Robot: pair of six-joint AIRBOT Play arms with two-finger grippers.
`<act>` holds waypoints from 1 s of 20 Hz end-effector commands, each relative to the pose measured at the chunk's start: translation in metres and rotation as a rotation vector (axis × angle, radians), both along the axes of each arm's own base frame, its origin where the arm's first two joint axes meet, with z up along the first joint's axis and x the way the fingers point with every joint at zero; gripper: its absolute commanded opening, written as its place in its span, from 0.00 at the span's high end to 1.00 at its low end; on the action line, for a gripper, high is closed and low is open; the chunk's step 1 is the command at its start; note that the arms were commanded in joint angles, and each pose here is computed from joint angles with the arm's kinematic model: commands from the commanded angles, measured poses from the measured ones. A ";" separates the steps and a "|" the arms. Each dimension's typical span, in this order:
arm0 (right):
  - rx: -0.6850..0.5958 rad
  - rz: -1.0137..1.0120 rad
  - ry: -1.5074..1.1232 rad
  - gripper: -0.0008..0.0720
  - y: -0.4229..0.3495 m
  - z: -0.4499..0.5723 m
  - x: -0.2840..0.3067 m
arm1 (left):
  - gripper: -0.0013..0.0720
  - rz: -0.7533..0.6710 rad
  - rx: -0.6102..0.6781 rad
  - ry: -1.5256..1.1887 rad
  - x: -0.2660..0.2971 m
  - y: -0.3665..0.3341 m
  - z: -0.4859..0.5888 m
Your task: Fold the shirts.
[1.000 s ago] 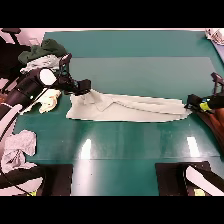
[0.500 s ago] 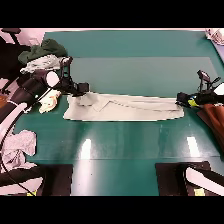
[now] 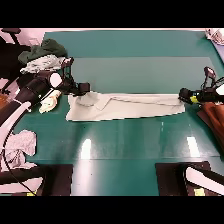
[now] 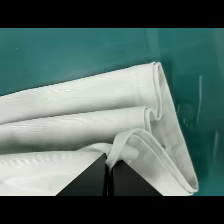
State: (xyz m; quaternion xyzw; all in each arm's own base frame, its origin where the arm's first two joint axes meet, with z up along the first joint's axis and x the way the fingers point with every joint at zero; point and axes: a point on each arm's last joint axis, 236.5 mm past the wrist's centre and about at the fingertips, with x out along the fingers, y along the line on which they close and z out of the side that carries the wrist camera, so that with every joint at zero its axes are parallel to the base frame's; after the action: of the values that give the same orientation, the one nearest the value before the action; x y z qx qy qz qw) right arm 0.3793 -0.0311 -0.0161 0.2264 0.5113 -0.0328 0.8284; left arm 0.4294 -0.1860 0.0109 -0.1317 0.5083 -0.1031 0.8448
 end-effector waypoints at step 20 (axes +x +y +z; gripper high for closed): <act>0.048 0.140 -0.140 0.02 -0.026 0.058 0.094 | 0.30 -0.109 0.072 0.075 -0.016 0.001 0.015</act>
State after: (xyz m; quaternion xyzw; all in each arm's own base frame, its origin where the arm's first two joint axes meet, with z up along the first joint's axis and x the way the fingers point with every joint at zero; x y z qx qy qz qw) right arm 0.4721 -0.0357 0.0230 0.2475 0.4722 0.0450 0.8449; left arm 0.4209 -0.1853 0.0133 -0.1055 0.5350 -0.1101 0.8310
